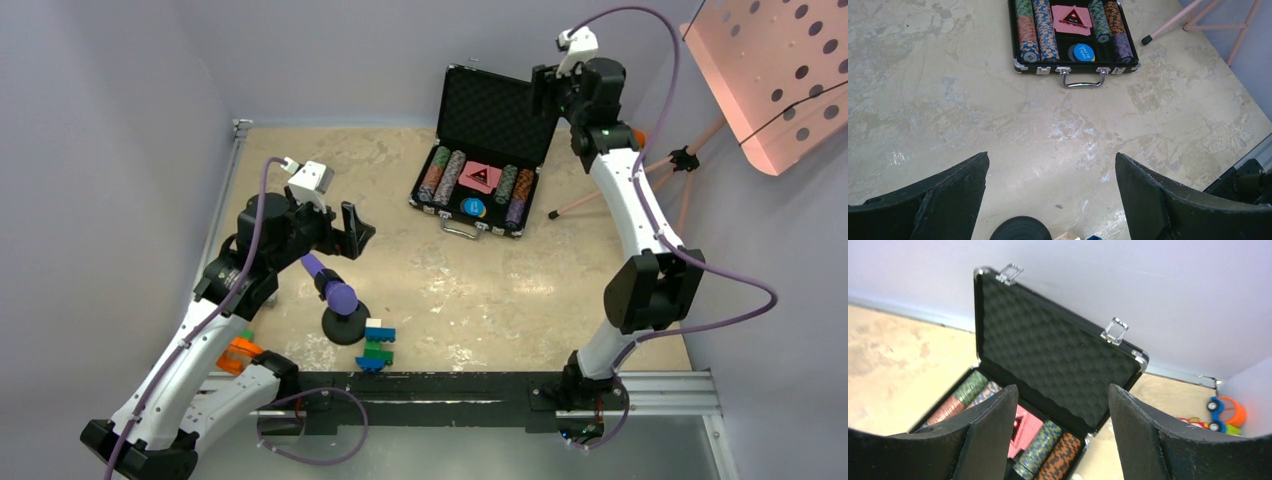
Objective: Pack up texas hold em set
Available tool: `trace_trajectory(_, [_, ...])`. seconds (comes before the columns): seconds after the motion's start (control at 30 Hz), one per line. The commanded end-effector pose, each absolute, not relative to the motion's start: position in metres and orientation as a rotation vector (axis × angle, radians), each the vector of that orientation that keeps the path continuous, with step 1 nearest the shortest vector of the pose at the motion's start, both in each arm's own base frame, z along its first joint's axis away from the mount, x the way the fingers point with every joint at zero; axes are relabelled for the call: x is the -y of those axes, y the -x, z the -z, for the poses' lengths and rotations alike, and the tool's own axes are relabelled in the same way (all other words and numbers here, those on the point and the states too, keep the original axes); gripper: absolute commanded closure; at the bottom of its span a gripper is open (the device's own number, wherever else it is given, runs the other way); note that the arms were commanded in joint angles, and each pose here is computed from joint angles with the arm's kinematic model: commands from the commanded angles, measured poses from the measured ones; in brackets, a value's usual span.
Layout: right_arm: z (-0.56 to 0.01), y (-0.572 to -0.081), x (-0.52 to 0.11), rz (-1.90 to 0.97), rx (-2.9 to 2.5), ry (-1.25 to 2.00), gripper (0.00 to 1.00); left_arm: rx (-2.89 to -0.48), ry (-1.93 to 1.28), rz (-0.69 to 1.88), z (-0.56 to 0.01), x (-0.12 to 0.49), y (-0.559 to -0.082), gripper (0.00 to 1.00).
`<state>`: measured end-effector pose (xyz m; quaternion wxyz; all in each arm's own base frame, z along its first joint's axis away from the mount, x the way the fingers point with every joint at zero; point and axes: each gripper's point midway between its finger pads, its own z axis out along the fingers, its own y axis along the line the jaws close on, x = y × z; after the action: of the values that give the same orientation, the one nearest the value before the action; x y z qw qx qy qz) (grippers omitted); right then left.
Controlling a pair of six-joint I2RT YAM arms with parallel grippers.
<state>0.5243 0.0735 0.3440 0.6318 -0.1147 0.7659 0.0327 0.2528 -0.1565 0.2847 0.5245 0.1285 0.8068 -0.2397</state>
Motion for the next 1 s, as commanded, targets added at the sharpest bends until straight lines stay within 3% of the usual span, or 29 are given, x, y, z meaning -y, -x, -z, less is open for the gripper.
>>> trace_trajectory(0.0, [-0.353,-0.539,-0.075,-0.305,-1.762,0.096,0.29,-1.876,-0.312,0.552,-0.302,0.154,-0.258,0.00])
trace_trajectory(0.5, [-0.350,-0.604,-0.017,-0.377,-1.642,-0.074,0.28,-1.880,-0.320,0.549,-0.301,0.155,-0.259,0.00])
trace_trajectory(0.97, [-0.308,-0.650,0.001,-0.376,-1.708,-0.046,0.26,-1.882,-0.330,0.546,-0.299,0.156,-0.260,0.00])
